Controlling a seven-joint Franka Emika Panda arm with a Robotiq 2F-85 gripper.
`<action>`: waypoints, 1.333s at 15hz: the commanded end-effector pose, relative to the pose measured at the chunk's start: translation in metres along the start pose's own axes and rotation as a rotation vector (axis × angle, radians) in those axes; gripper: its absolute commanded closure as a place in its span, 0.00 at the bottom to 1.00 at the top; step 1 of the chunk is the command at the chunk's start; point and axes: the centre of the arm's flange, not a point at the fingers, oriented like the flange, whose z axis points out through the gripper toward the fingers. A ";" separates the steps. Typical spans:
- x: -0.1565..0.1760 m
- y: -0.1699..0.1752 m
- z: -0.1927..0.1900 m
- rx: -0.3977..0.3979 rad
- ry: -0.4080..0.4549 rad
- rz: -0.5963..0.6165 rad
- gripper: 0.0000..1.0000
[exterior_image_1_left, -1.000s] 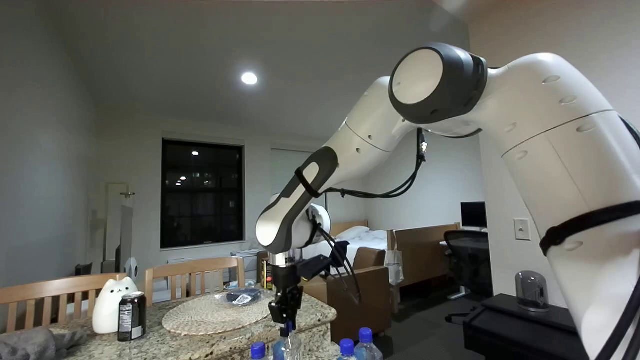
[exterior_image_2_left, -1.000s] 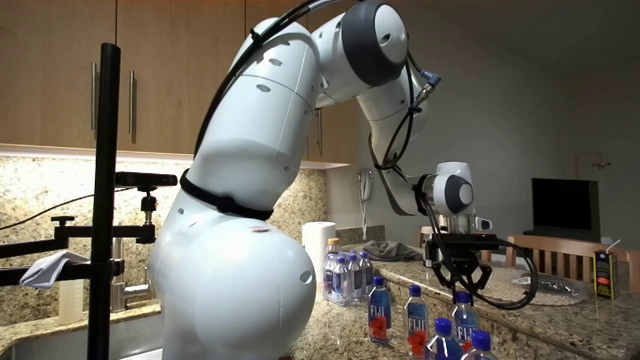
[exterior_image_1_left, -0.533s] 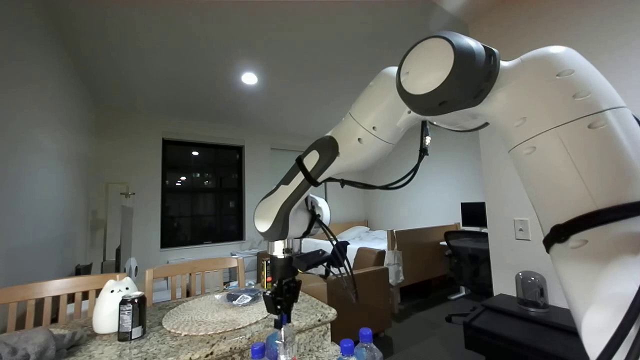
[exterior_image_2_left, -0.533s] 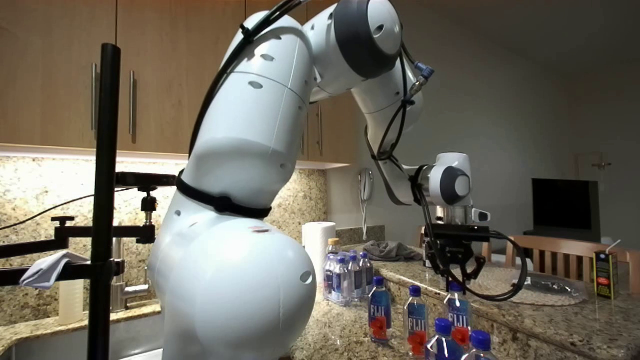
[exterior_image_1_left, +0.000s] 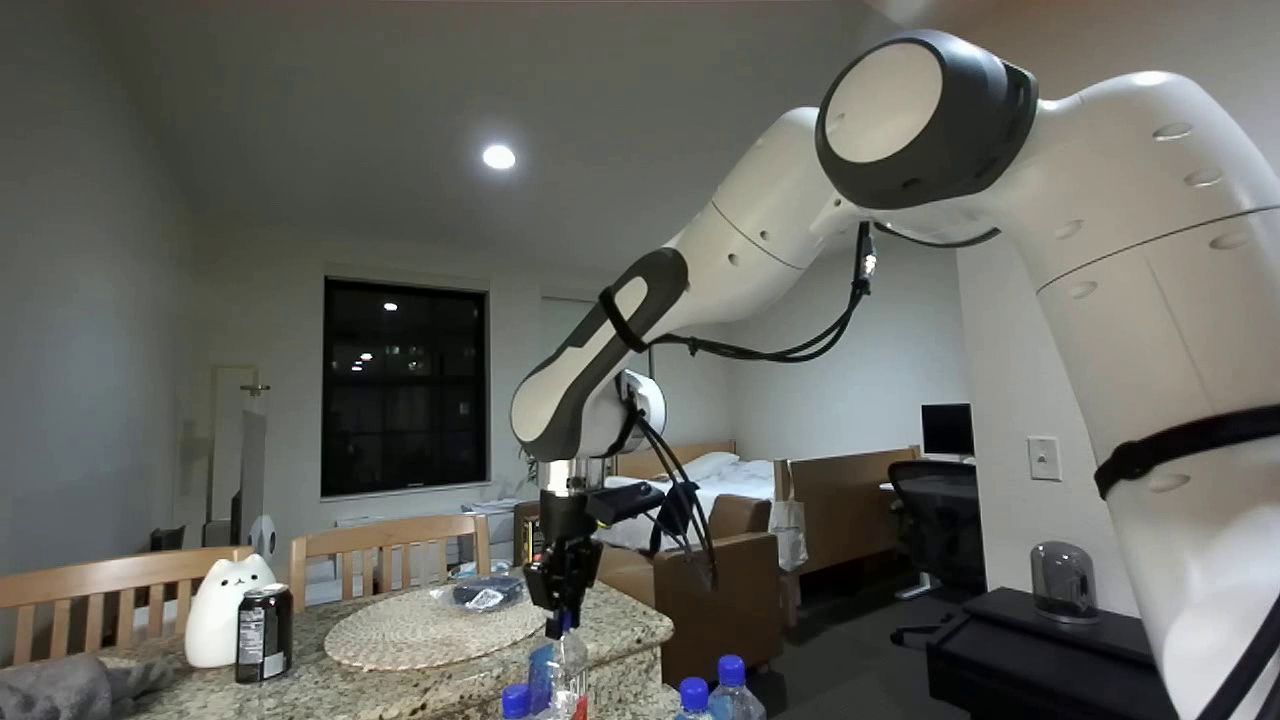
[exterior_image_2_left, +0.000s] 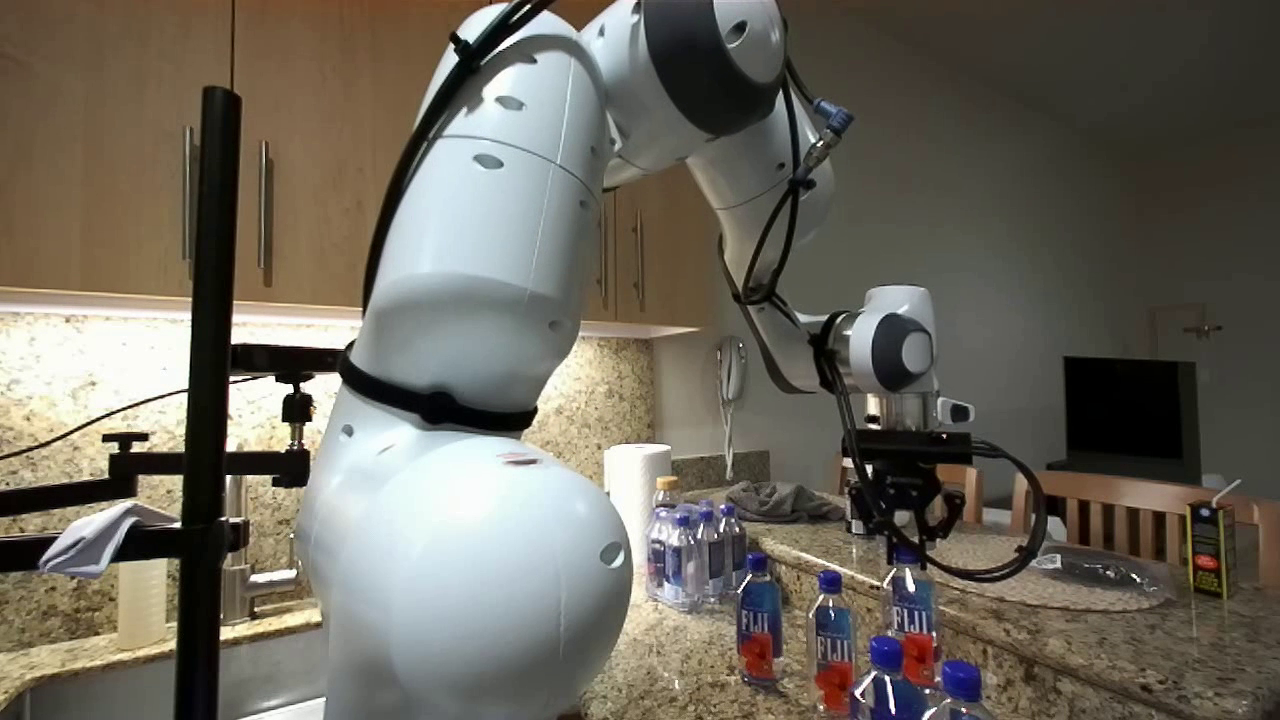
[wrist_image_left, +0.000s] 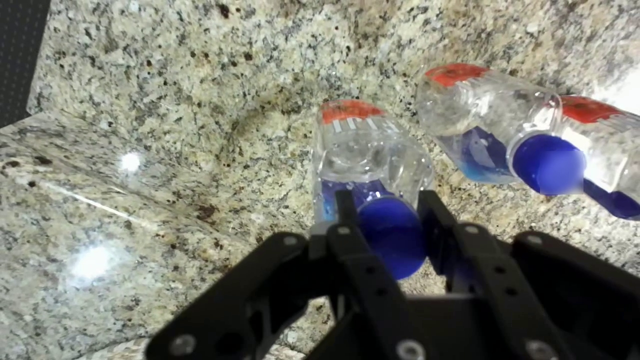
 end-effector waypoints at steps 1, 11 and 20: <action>0.000 0.000 0.000 0.000 -0.001 0.000 0.66; -0.028 -0.019 0.020 -0.020 -0.002 0.247 0.86; -0.073 -0.029 0.021 -0.014 -0.049 0.410 0.86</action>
